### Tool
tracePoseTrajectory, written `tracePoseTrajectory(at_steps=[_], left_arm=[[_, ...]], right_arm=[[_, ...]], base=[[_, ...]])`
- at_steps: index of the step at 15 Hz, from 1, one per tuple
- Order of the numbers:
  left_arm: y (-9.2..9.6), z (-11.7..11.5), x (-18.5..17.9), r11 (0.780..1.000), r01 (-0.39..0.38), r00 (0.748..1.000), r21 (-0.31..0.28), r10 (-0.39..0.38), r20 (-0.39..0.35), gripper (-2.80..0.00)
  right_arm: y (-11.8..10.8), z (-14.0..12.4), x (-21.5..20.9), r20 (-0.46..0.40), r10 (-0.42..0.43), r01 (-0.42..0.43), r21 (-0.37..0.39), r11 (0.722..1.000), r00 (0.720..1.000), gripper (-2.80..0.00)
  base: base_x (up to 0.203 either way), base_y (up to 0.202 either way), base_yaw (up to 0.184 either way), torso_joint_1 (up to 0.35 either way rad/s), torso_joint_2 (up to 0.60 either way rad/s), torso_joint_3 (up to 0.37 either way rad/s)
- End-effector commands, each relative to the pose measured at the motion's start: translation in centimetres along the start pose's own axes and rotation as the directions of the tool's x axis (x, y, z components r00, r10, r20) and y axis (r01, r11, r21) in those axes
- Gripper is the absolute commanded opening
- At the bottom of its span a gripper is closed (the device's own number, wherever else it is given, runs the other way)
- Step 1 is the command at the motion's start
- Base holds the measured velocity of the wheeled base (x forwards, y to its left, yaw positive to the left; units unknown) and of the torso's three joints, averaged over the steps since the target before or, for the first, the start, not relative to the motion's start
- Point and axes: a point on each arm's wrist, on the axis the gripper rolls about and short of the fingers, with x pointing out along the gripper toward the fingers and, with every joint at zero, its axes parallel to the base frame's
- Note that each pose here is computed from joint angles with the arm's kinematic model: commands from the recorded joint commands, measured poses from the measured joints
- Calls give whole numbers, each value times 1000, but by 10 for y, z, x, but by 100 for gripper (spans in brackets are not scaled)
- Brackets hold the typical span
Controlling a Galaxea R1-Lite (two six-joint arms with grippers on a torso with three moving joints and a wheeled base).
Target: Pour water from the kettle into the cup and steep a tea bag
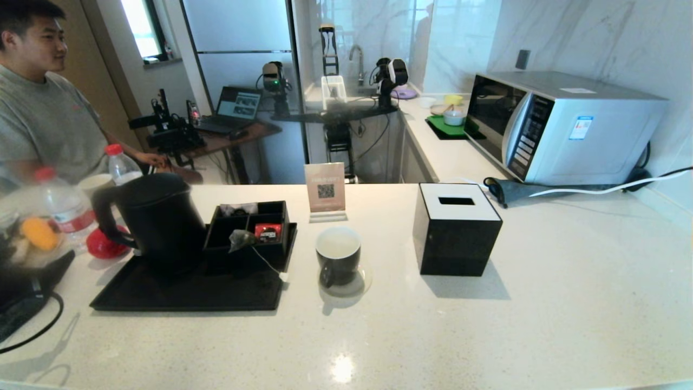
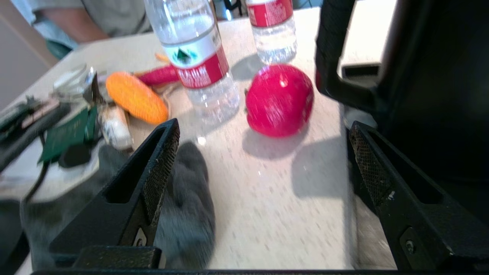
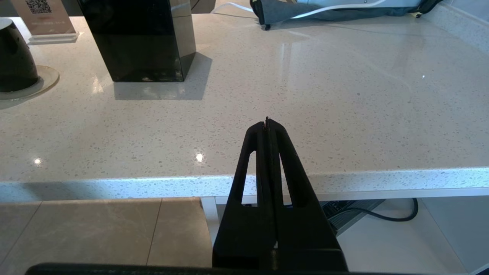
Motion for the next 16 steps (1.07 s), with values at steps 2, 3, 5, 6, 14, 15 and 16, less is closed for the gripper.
tracePoseTrajectory(at_steps=[2,3,5,6,14,15,16], left_arm=[[9,-2,22,999,9,998,37,-12,67,0],[10,-4,27,999,14,997,38,-17,74,0],[11,-5,36,998,32,995,45,-36,91,0],[11,-3,42,998,40,993,52,-45,106,0],[-6,-3,80,992,116,979,45,-122,162,0],[-5,-3,82,992,112,979,48,-119,165,0],[-4,-4,84,993,110,979,49,-117,167,0]], right_arm=[[0,0,0,-1,0,0,0,1000,1000,-280],[0,0,0,-1,0,0,0,1000,1000,-280],[0,0,0,-1,0,0,0,1000,1000,-280],[0,0,0,-1,0,0,0,1000,1000,-280],[0,0,0,-1,0,0,0,1000,1000,-280],[0,0,0,-1,0,0,0,1000,1000,-280],[0,0,0,-1,0,0,0,1000,1000,-280]], base=[[0,0,0,0,0,0],[0,0,0,0,0,0],[0,0,0,0,0,0],[0,0,0,0,0,0],[0,0,0,0,0,0],[0,0,0,0,0,0],[0,0,0,0,0,0]])
